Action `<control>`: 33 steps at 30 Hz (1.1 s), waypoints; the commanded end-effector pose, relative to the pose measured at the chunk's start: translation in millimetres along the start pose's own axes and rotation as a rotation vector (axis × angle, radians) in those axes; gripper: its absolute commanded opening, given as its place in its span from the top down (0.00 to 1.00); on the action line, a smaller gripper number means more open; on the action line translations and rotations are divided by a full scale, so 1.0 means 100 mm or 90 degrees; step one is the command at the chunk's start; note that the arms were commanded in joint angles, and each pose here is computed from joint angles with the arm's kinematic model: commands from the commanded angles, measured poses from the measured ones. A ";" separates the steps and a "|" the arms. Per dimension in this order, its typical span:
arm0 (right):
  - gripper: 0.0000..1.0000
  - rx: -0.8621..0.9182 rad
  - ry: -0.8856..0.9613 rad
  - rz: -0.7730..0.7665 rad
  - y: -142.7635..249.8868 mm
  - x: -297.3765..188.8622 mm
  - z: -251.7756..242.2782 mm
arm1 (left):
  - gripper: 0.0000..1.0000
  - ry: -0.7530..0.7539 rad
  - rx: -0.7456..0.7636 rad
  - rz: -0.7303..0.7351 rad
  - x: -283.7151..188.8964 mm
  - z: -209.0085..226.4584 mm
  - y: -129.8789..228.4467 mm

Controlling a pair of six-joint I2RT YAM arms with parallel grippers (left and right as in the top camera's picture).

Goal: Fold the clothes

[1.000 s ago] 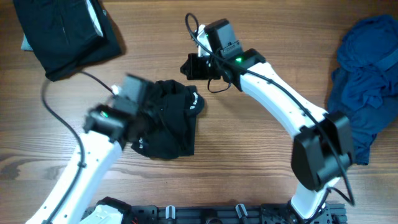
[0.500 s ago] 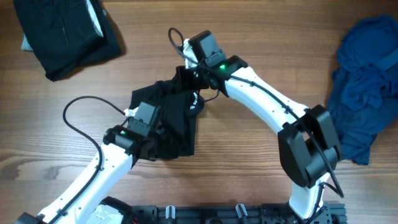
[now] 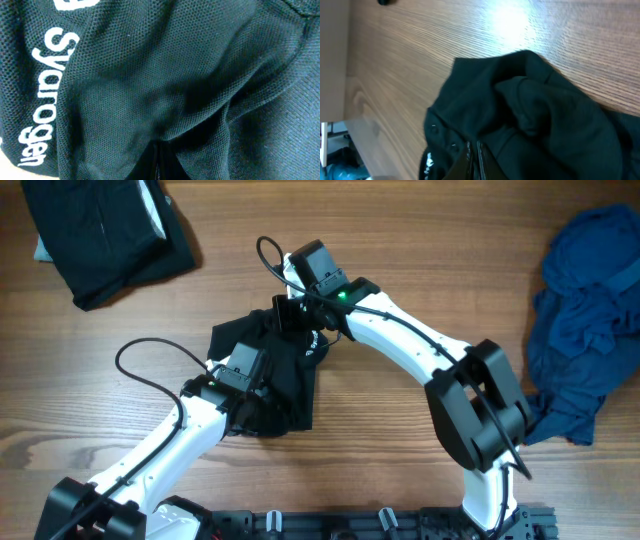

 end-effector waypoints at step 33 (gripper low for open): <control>0.96 0.076 0.164 0.010 -0.14 0.25 -1.36 | 0.96 -0.096 -0.031 0.055 -0.01 0.31 0.23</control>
Point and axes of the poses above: each gripper's point midway between its finger pads, its own x axis out along the fingers, its own z axis along the line the jaws close on, y = z × x, the point moved 3 cm from there along -x, back along the fingers, and after that the axes turned 6 degrees about x, right-handed, at the moved point
